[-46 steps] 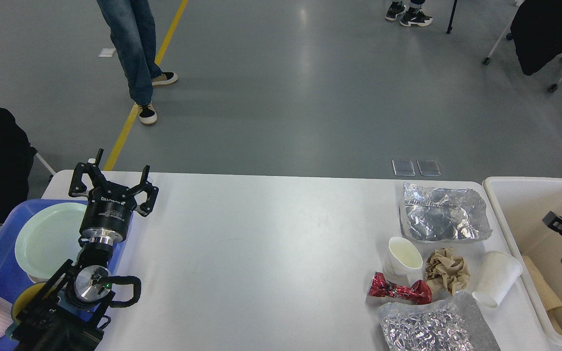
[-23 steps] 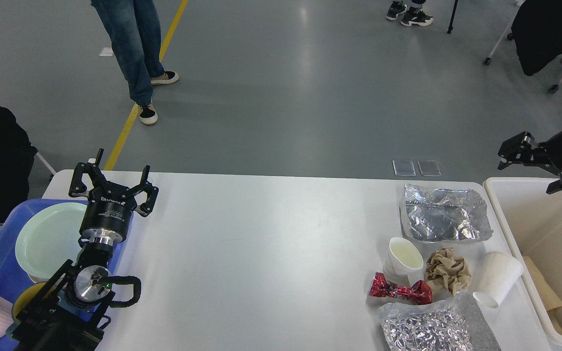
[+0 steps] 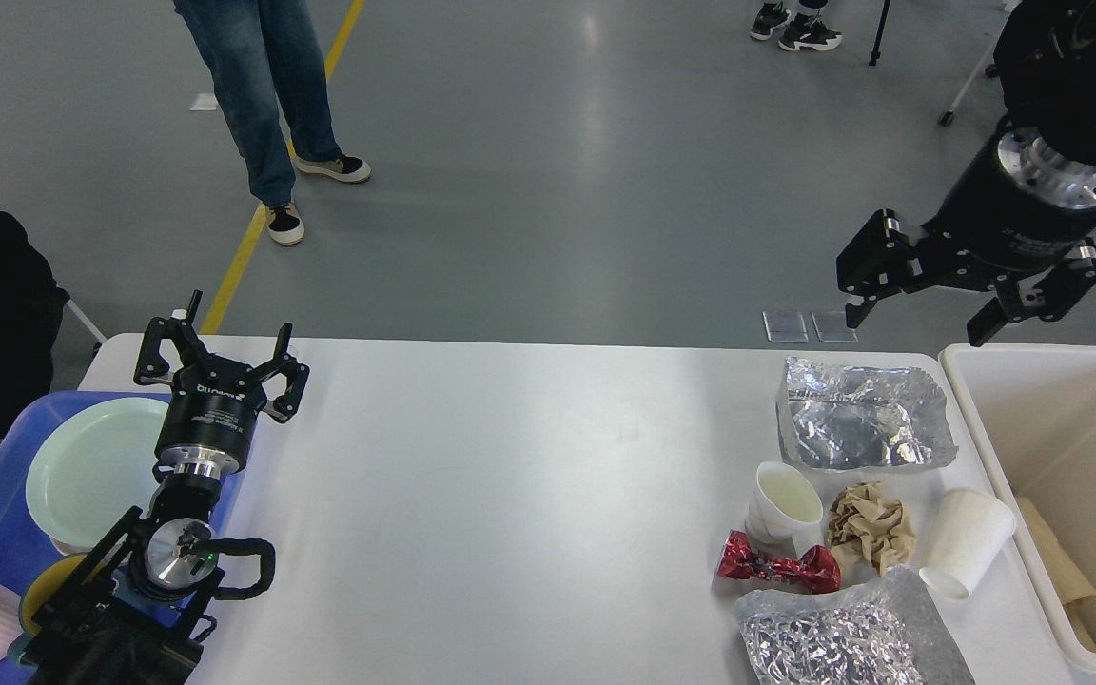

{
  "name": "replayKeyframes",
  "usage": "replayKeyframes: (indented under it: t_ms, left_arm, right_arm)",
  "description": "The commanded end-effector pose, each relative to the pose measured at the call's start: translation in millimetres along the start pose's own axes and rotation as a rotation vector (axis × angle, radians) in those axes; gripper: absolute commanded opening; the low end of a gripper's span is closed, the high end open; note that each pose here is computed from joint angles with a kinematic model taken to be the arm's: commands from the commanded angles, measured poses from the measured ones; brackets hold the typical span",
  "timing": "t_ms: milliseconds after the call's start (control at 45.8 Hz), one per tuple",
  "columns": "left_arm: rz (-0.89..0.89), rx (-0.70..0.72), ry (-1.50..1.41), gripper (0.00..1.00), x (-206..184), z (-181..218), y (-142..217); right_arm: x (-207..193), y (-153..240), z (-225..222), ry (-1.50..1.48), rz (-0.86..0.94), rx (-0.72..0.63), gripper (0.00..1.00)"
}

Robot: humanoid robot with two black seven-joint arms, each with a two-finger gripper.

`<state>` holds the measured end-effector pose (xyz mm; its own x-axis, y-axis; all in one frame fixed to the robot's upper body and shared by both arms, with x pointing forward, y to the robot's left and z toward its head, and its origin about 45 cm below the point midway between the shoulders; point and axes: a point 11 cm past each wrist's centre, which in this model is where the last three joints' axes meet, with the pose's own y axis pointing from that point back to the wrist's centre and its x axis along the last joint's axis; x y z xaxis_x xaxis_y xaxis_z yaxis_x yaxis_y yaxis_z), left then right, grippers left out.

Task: Tidy desktop
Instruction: 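Raise the right gripper out of the bin over the foil tray, then lower the right gripper onto the small white cup and grasp it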

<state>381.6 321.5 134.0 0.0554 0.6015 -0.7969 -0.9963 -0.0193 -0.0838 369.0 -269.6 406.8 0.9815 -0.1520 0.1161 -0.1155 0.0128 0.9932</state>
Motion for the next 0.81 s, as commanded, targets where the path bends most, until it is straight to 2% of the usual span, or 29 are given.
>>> replayKeyframes:
  t_ms: [0,372,612,787]
  left_arm:
    - [-0.002,0.0,-0.001,0.96,-0.2,0.0,0.0]
    - [0.0,0.0,-0.001,0.96,0.0,0.0,0.0]
    - [-0.001,0.0,0.001,0.96,-0.1,0.0,0.0]
    - [-0.002,0.002,-0.001,0.96,-0.2,-0.2,0.0]
  right_arm:
    - [-18.3,10.4,-15.6,0.035,-0.01,0.025,1.0]
    - [-25.1,-21.1,2.4,-0.023,-0.063,0.034,0.99]
    - [-25.5,-68.9,13.9,-0.068,-0.052,0.009,0.98]
    - [-23.2,-137.0,3.0,-0.076,-0.031,0.028,0.97]
